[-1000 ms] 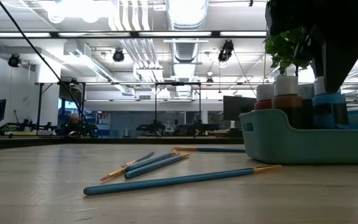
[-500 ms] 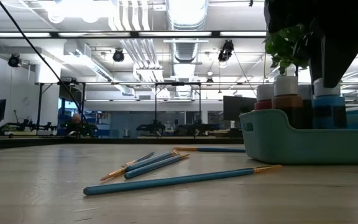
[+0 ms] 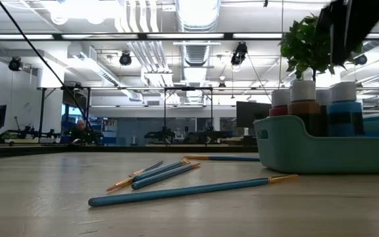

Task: Pick & Place Paint Supplies
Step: Put the blue paintbrush into the blue bin

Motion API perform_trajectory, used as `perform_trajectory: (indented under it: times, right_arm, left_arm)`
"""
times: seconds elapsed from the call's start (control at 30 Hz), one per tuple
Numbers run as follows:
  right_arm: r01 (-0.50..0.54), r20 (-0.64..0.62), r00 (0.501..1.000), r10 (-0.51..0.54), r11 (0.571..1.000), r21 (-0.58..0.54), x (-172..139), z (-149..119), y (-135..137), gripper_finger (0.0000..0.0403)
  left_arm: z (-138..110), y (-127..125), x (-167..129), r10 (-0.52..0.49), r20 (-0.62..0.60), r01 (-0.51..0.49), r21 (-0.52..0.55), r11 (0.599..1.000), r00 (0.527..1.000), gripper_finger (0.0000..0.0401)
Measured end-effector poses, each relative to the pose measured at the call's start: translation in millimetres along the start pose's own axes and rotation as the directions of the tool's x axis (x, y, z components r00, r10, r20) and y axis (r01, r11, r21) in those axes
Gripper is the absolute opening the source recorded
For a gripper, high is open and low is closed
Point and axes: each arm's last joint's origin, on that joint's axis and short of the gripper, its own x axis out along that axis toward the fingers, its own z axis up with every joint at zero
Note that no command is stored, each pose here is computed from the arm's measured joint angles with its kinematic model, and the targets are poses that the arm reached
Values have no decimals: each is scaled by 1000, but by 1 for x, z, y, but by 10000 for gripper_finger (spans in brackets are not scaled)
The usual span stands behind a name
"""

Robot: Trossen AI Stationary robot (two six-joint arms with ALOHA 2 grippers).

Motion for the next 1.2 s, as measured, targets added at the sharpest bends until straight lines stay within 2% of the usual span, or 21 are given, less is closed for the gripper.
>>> perform_trajectory:
  times: [0.17, 0.3, 0.43, 0.5, 0.67, 0.73, 0.87, 1.0, 1.1, 1.2]
  right_arm:
    - [-35, 153, 988, 38, 999, -25, -32, -12, 26, 217]
    - [-10, 347, 937, 36, 997, -76, -58, -30, 46, 217]
    - [73, 543, 839, 26, 985, -159, -75, -57, 61, 217]
    - [130, 635, 772, 13, 975, -179, -78, -71, 65, 217]
    - [303, 811, 584, -30, 935, -183, -67, -101, 66, 217]
    - [379, 840, 540, -50, 905, -190, -59, -108, 63, 217]
    - [470, 858, 507, -80, 861, -197, -41, -114, 55, 217]
    - [475, 866, 493, -85, 860, -186, -23, -120, 50, 217]
    - [491, 881, 463, -93, 855, -167, -11, -124, 46, 217]
    - [509, 884, 457, -100, 844, -168, -7, -125, 43, 217]
  left_arm:
    - [-7, -5, 17, -1, -86, -5, -69, 998, 996, 162]
    - [-20, -15, 48, -15, -207, -11, -122, 993, 978, 162]
    - [-31, -25, 85, -6, -288, -43, -161, 986, 958, 162]
    - [-32, -29, 101, 24, -298, -79, -173, 982, 954, 162]
    - [-34, -28, 131, 143, -322, -207, -173, 963, 936, 162]
    - [-32, -25, 139, 175, -303, -239, -188, 953, 937, 162]
    - [-27, -13, 145, 203, -249, -268, -262, 927, 947, 161]
    - [-26, 3, 142, 252, -252, -334, -370, 867, 934, 161]
    - [-30, 14, 142, 280, -288, -381, -404, 832, 916, 161]
    - [-32, 26, 143, 295, -306, -411, -454, 791, 905, 161]
